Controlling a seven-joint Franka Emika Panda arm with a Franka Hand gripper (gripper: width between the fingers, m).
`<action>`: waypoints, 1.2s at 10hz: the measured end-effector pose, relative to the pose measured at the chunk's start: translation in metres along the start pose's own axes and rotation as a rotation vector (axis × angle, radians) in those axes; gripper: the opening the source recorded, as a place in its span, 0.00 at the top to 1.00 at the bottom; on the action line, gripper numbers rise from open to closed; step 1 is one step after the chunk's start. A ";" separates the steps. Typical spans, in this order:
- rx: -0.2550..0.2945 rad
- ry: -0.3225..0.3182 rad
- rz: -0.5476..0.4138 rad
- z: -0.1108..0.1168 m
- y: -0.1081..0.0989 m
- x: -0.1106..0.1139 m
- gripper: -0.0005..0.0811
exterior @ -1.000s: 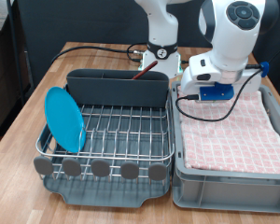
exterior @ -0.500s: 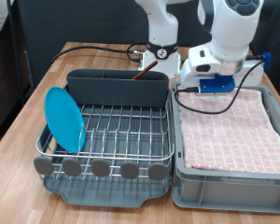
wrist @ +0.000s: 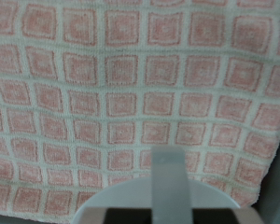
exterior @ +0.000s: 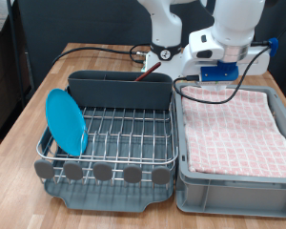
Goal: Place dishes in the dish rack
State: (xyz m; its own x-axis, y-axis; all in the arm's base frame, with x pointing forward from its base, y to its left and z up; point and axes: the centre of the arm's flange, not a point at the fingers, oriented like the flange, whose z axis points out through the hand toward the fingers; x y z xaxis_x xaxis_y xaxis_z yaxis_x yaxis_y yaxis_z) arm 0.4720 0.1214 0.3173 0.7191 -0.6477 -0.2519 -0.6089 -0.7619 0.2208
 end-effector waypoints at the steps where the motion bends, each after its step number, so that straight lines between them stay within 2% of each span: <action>1: 0.000 0.009 0.000 -0.007 0.000 0.003 0.91; 4: 0.027 0.079 0.005 -0.032 0.001 0.020 0.91; 9: 0.158 0.253 0.069 -0.094 0.004 0.071 0.91; 12: 0.160 0.268 0.064 -0.097 -0.001 0.080 0.91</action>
State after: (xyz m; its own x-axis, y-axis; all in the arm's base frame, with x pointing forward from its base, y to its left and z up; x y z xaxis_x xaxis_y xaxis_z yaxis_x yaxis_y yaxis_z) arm 0.5621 0.0710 0.3883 0.7274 -0.6860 0.0192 -0.6853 -0.7247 0.0720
